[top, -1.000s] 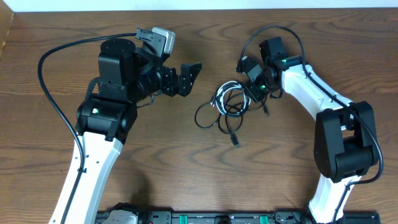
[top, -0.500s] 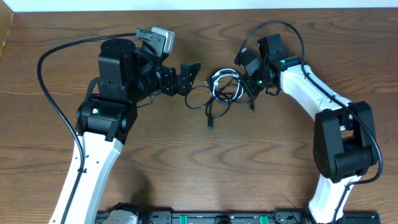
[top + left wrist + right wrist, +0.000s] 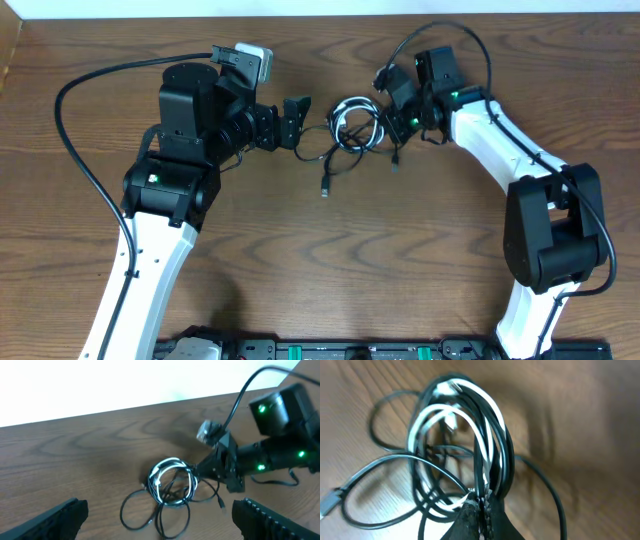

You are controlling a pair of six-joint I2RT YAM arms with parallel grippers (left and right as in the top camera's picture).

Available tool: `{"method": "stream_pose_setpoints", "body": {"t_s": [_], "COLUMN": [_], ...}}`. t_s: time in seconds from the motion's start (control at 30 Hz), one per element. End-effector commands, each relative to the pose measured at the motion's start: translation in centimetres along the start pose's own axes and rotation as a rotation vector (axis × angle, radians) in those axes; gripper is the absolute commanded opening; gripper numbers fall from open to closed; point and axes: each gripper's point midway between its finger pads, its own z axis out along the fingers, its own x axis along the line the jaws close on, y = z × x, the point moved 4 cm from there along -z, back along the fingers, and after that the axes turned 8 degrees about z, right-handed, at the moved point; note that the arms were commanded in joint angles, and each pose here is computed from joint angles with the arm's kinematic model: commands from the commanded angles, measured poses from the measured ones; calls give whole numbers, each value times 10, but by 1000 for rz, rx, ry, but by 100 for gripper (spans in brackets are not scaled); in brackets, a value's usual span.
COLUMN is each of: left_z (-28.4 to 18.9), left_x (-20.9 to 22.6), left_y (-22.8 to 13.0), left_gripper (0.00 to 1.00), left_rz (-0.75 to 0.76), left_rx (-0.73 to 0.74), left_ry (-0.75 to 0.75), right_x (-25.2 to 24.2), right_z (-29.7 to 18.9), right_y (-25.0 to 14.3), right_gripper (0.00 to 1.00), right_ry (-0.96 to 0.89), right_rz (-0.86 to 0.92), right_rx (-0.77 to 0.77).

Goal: Untangle cables

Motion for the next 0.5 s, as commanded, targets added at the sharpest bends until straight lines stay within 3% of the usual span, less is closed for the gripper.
{"method": "stream_pose_setpoints", "body": {"t_s": [0.0, 0.47], "left_z": [-5, -4], "left_x": [-1, 0], "left_y": [10, 22], "left_gripper": [98, 98], "left_rz": [19, 35], "left_rx": [-27, -79], "left_ry": [9, 14], "right_x": [23, 102], "right_z": [-28, -135], "right_y": [39, 87], "right_gripper": [1, 1], "right_ry": [90, 118], "right_rz": [-26, -178], "right_rx": [-103, -298]}}
